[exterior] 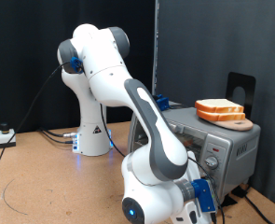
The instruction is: Make a piece of toast with the oven
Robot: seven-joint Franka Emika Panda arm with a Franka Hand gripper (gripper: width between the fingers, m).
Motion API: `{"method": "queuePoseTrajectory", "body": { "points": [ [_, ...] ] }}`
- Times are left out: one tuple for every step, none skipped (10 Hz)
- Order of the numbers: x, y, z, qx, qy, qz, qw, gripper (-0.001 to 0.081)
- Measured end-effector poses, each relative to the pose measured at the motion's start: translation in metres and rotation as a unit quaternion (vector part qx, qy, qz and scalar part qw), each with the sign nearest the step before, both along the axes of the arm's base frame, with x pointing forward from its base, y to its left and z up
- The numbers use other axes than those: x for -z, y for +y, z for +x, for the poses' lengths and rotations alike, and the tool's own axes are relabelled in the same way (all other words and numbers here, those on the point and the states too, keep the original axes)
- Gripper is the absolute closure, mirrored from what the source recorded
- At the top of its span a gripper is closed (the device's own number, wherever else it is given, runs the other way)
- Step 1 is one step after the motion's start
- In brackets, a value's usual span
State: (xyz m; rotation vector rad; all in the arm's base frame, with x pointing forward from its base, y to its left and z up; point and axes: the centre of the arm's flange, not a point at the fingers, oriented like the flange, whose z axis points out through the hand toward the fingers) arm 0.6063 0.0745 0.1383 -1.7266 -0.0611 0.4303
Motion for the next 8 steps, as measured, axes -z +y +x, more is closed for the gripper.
{"method": "queuePoseTrajectory", "body": {
  "points": [
    [-0.001, 0.0, 0.0, 0.0, -0.001, 0.0, 1.0, 0.0469],
    [-0.003, -0.001, 0.0, -0.001, 0.001, 0.002, 1.0, 0.0287],
    [-0.007, -0.003, -0.001, -0.006, 0.004, 0.01, 0.9999, 0.0287],
    [-0.013, -0.011, -0.003, -0.009, 0.013, 0.018, 0.9997, 0.0139],
    [-0.021, -0.022, -0.005, -0.011, 0.027, 0.023, 0.9993, 0.0139],
    [-0.028, -0.035, -0.008, -0.012, 0.041, 0.02, 0.9989, 0.0024],
    [-0.034, -0.047, -0.01, -0.01, 0.049, 0.012, 0.9987, 0.0002],
    [-0.04, -0.059, -0.011, -0.008, 0.051, 0.0, 0.9986, 0.0002]
  ]
}}
